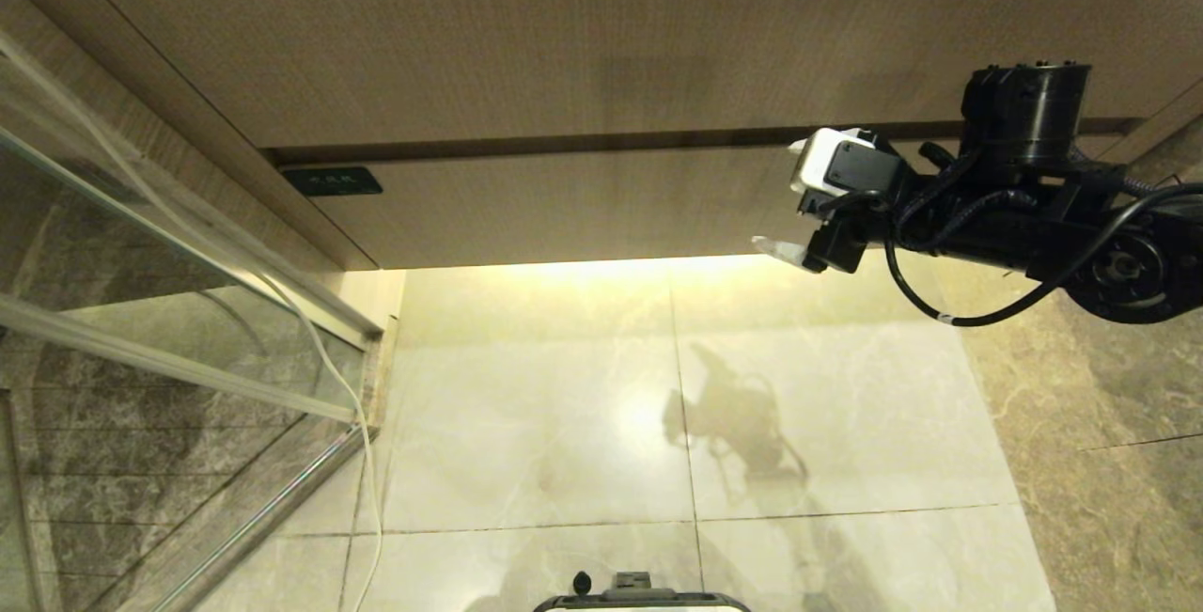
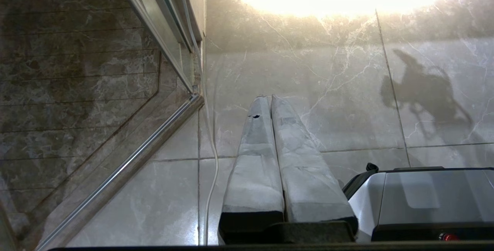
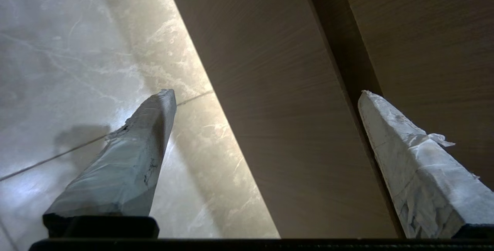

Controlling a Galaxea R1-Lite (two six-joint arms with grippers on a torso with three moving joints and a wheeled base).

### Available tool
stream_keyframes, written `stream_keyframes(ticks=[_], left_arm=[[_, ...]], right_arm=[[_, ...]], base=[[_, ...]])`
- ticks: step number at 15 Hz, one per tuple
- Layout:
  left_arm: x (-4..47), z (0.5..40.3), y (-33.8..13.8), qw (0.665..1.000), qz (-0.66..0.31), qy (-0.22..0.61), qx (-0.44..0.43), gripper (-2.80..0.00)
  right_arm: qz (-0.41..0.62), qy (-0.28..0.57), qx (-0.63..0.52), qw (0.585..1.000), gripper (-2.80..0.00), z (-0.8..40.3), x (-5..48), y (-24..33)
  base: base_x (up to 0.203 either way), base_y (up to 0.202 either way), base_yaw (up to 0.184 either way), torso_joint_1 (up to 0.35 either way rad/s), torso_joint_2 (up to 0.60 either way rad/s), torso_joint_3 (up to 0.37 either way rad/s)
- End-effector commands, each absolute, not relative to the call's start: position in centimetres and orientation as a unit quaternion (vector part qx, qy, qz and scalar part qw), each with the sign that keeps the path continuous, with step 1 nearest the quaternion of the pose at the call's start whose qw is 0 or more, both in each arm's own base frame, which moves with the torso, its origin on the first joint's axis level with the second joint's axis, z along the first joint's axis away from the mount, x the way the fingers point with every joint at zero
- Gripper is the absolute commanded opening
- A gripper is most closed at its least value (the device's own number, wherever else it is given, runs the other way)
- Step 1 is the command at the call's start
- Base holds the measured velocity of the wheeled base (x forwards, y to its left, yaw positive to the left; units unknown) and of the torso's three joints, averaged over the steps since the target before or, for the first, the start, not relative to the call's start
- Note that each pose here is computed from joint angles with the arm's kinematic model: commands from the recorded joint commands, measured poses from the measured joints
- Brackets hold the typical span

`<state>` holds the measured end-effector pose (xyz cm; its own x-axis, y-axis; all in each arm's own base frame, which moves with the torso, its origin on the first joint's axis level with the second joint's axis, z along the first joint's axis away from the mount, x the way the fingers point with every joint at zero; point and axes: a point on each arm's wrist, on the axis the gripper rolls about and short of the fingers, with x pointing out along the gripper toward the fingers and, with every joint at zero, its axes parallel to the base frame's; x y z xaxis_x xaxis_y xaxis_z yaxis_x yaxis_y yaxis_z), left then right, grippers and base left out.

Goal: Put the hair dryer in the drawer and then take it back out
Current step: Pull open the drawer

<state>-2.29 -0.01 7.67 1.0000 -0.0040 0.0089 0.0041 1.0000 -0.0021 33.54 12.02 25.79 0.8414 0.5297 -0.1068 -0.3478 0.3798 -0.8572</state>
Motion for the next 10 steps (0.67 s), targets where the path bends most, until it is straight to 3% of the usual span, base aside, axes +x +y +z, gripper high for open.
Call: stream_keyframes(ticks=[1,10], left_arm=[[-2.3,7.7,0.0,1.000,-0.002,-0.004,-0.001,-2.80],[-2.3,7.7,0.0,1.000,-0.002,-0.004,-0.001,-2.80]], right_arm=[[0.266,-0.094,-0.490,0.824,0.00,24.9,34.6,12.3],[0.246,-0.105,-0.495,0.827,0.00,24.0,39.9,11.8]], base=[[0.000,0.000,0.000,0.000,0.00,0.000],[0.000,0.000,0.000,0.000,0.00,0.000]])
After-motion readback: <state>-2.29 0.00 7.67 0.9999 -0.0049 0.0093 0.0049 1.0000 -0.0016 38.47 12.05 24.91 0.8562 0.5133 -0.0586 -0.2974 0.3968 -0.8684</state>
